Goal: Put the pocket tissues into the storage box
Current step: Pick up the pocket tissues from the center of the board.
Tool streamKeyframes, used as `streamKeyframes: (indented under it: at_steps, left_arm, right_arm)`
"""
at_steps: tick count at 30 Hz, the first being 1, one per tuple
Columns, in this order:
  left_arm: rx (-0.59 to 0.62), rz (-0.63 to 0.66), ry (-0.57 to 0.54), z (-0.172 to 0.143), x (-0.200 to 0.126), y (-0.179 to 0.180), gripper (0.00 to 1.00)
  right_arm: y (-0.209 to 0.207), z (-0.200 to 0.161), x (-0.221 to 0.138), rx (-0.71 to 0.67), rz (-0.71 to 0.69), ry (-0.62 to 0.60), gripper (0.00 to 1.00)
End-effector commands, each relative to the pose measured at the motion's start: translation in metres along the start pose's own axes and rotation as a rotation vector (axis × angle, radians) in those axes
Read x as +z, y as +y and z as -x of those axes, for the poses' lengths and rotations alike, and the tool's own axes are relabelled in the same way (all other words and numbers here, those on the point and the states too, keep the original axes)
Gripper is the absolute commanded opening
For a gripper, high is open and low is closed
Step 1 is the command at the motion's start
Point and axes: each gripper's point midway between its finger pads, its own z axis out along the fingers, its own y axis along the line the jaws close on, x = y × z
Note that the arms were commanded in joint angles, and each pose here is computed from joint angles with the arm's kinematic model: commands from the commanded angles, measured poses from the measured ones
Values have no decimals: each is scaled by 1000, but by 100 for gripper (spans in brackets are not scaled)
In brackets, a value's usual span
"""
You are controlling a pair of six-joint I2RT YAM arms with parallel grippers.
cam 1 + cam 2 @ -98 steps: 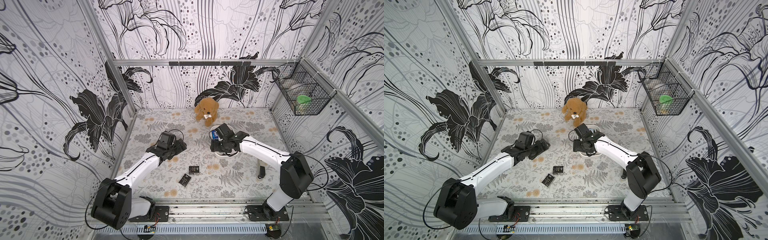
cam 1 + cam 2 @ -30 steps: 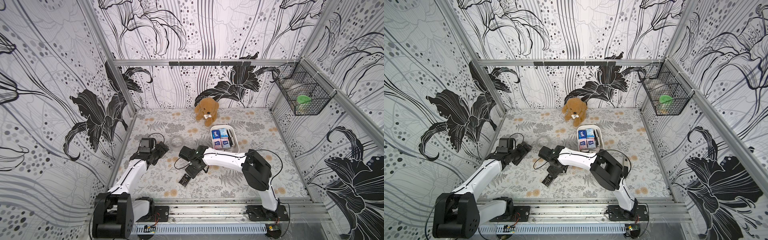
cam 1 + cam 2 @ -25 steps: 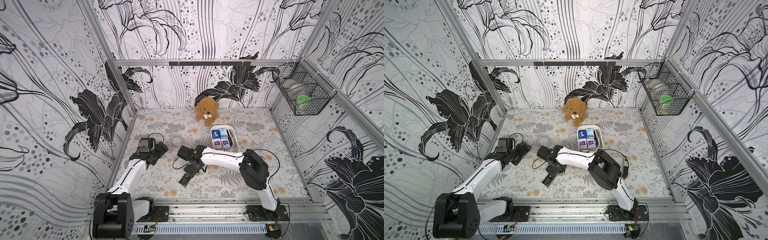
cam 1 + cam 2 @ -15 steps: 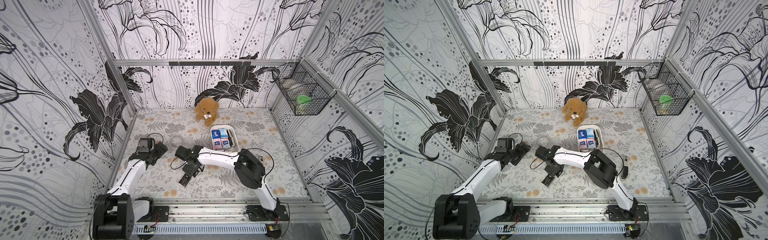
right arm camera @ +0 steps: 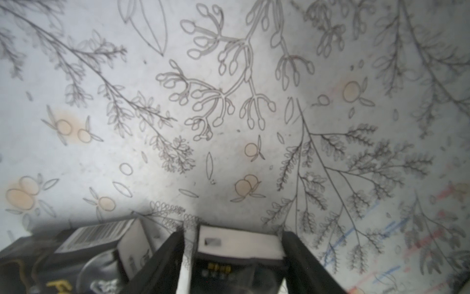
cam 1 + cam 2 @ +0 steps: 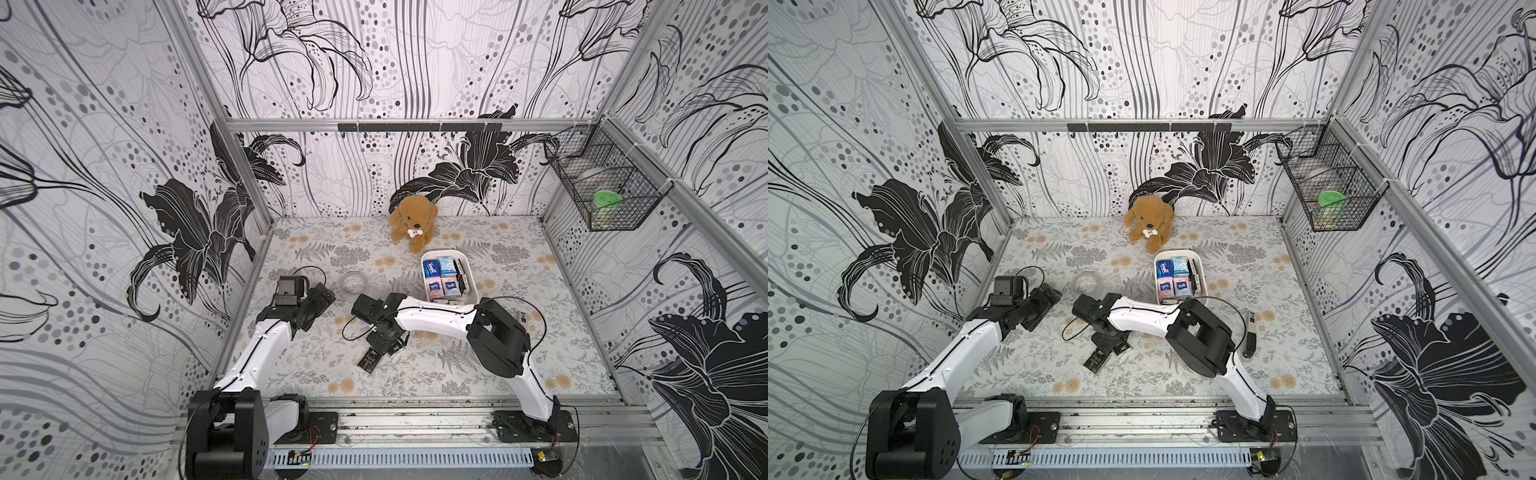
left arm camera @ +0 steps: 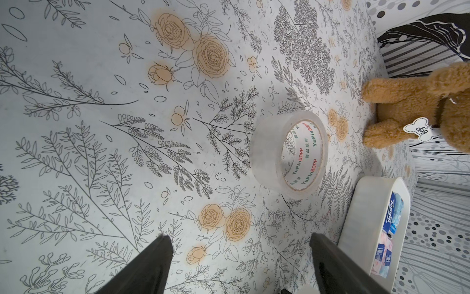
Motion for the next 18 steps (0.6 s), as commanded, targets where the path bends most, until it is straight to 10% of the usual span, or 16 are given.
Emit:
streamKeyframes:
  at_steps: [1, 18]
  left_arm:
    - [15, -42, -32, 9, -6, -11, 89]
    - [59, -123, -24, 9, -11, -55, 88]
  right_arm:
    - [-1, -8, 0, 33, -8, 18, 52]
    - [-112, 15, -93, 452, -54, -264, 42]
